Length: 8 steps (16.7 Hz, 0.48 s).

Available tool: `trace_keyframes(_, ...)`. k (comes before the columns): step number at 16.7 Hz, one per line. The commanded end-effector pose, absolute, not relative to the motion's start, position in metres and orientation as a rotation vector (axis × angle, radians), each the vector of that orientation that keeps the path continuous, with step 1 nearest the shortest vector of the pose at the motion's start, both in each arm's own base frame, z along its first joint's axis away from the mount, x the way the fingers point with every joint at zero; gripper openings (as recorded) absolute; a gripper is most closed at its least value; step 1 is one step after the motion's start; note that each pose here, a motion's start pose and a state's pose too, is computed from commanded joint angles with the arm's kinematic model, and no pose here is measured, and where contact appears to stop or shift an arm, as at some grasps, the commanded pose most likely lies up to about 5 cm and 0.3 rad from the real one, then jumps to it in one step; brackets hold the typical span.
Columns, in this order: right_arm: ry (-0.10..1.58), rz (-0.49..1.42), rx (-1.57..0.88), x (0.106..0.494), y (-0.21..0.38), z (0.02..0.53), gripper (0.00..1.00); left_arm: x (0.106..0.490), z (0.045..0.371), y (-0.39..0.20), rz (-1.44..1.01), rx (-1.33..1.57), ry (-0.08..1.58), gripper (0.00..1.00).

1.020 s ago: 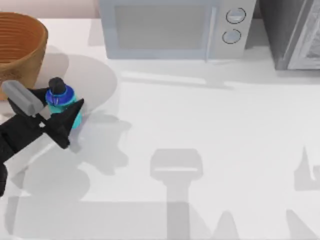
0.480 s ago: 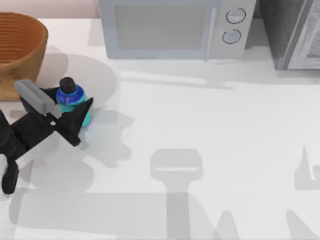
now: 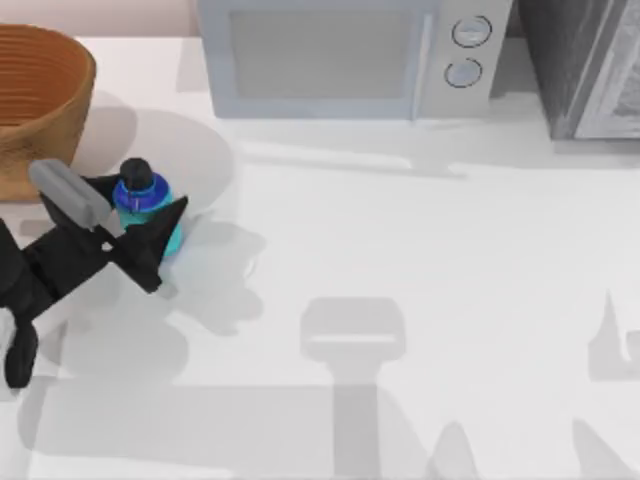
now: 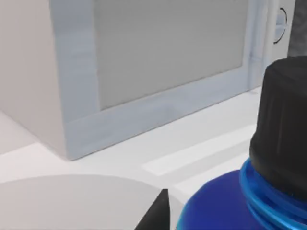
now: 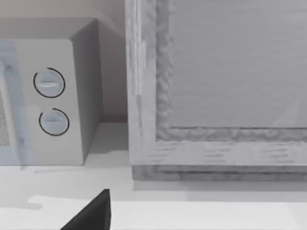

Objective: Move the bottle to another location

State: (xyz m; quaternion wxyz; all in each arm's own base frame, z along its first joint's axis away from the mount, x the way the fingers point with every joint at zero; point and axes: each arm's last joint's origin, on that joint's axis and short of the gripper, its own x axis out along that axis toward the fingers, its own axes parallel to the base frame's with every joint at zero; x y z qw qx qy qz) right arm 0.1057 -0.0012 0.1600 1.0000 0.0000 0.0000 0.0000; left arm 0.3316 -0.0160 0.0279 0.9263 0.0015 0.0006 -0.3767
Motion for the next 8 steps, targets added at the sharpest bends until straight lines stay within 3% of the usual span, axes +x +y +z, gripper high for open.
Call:
trace_keyframes(3,0.0,0.0,0.0,0.1057,-0.0012,0.16,1.0,0.3316,0.0279,-0.016,-0.772,0.003,0.001,0.98)
trace_keyframes(8,0.0,0.0,0.0,0.1057,-0.0012,0.16,1.0,0.3316,0.0279,-0.016,-0.772,0.003,0.001,1.0)
